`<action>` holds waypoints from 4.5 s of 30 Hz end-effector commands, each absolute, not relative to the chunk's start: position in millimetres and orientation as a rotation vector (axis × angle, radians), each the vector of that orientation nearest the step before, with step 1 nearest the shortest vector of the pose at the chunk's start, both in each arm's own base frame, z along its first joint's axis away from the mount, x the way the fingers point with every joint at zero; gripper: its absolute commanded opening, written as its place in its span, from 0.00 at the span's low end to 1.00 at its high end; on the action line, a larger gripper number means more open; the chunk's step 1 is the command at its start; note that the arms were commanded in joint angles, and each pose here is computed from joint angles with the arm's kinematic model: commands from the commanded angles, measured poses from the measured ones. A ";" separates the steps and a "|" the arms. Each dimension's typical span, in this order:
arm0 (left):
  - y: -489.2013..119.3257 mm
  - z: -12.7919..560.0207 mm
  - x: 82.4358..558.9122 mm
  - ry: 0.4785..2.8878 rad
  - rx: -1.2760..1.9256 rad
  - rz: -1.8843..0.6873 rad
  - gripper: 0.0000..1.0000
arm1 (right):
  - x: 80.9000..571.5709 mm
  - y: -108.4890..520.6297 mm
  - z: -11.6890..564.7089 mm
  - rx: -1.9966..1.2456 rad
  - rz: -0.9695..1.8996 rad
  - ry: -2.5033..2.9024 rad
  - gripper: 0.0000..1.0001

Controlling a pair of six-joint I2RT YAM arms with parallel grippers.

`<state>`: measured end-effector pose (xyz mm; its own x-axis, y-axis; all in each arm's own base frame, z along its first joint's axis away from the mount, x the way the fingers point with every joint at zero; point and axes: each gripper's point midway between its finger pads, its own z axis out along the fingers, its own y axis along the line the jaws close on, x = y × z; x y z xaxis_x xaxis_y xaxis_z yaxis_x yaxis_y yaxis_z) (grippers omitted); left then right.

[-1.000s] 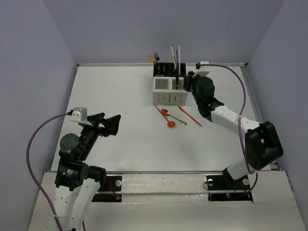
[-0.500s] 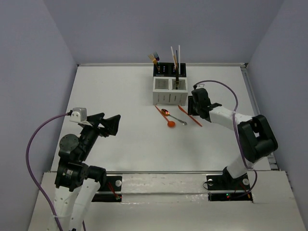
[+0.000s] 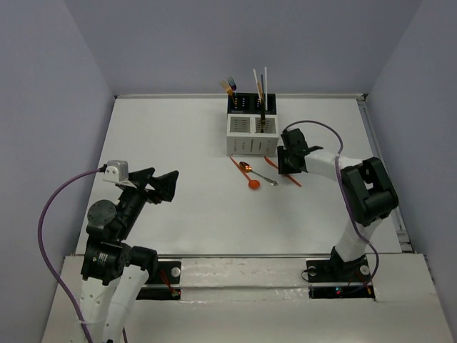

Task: Sort the eating utensils into containers

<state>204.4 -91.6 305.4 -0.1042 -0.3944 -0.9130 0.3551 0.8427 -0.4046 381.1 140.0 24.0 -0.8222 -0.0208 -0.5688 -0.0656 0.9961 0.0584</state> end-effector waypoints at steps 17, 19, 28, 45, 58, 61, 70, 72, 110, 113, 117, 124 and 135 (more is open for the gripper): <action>-96.1 318.0 200.8 1.493 0.009 -0.650 0.99 | 330.8 146.7 26.6 -0.065 0.145 2.701 0.08; -96.1 318.3 200.5 1.491 0.009 -0.650 0.99 | 328.3 148.5 36.3 -0.070 0.177 2.677 0.07; -95.4 319.3 200.2 1.487 0.007 -0.648 0.99 | 320.5 162.5 110.4 -0.123 0.376 2.482 0.07; -95.5 315.5 203.5 1.505 0.000 -0.644 0.99 | 433.9 185.9 349.0 0.075 0.581 1.470 0.07; -95.7 313.3 205.5 1.517 -0.002 -0.641 0.99 | 514.6 197.3 323.7 0.063 0.429 1.355 0.07; -96.1 312.6 206.3 1.518 0.002 -0.639 0.99 | 518.9 201.5 314.2 0.043 0.433 1.334 0.07; -93.2 311.3 208.5 1.524 -0.009 -0.627 0.99 | 531.5 208.6 283.6 0.000 0.406 1.371 0.08; -93.3 310.3 209.0 1.527 -0.010 -0.627 0.99 | 534.1 208.7 277.4 -0.007 0.392 1.383 0.08; -94.1 314.1 205.2 1.507 -0.001 -0.637 0.99 | 358.6 215.0 81.6 -0.359 0.415 2.315 0.48; -94.2 314.7 204.5 1.504 0.001 -0.638 0.99 | 357.5 225.8 69.0 -0.413 0.398 2.344 0.49; -93.9 315.1 204.3 1.503 0.000 -0.637 0.99 | 360.7 230.8 52.0 -0.464 0.283 2.374 0.49; -93.8 315.0 204.0 1.503 0.000 -0.637 0.99 | 376.8 237.1 38.7 -0.499 0.184 2.404 0.48; -93.9 314.4 204.6 1.506 -0.001 -0.637 0.99 | 388.6 231.5 36.5 -0.559 0.045 2.425 0.41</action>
